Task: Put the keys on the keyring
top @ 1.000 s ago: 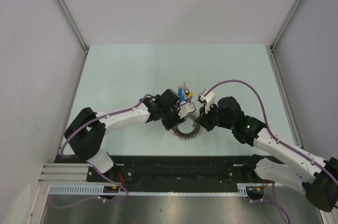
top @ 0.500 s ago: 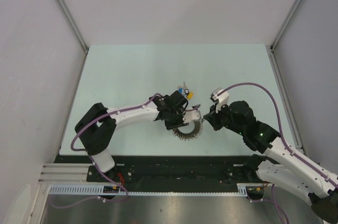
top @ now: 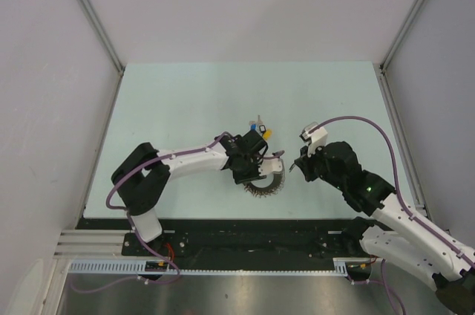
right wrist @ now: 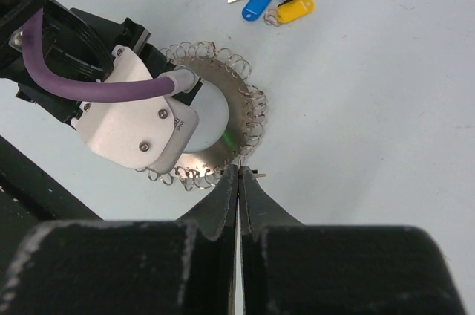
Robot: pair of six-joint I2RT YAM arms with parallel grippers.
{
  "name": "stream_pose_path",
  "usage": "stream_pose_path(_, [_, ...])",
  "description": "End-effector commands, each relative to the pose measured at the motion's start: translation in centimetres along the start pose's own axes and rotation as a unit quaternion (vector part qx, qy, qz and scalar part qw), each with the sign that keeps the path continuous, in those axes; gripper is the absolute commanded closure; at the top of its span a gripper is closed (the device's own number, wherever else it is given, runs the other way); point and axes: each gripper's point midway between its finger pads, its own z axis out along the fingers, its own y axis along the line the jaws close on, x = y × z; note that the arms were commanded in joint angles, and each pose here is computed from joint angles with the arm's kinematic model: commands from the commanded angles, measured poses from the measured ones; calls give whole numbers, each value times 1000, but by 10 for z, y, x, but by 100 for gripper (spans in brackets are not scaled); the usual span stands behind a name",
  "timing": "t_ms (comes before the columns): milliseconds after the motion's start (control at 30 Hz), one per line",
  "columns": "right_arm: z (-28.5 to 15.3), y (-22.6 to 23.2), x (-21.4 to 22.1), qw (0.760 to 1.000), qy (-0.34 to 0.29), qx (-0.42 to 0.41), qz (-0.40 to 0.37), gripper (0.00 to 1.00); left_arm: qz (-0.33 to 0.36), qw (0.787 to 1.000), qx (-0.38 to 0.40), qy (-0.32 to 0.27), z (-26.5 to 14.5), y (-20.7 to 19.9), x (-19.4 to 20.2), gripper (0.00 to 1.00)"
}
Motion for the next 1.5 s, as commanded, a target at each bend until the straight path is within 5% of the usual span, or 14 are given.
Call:
stream_pose_path(0, [-2,-6,-12,1000,-13,17,-4,100,25,1000,-3,6,-4,4,-5,64])
stream_pose_path(367, [1,-8,-6,1000,-1,23,-6,100,27,999,2,17,6,0,-3,65])
stream_pose_path(500, [3,-8,-6,1000,1,21,-6,100,20,999,-4,24,6,1,-1,84])
stream_pose_path(667, [2,-7,-6,1000,1,18,-6,100,-6,999,-24,22,-1,3,1,92])
stream_pose_path(767, [2,-6,-6,1000,1,16,-6,100,-37,998,-42,22,-4,4,4,100])
stream_pose_path(1133, [4,-3,-4,1000,6,7,-4,100,-247,958,-145,12,-8,24,20,100])
stream_pose_path(1167, [4,-3,-5,1000,4,7,-5,100,-260,955,-143,6,-9,22,18,97])
stream_pose_path(1200, [3,-3,-6,1000,1,7,-4,100,-283,949,-140,-19,-16,19,11,75])
stream_pose_path(1300, [1,-3,-7,1000,-2,7,-3,100,-300,942,-142,-53,-32,19,1,58])
stream_pose_path(1467, [2,-2,-6,1000,0,4,-4,100,-324,928,-150,-106,-58,21,-13,52])
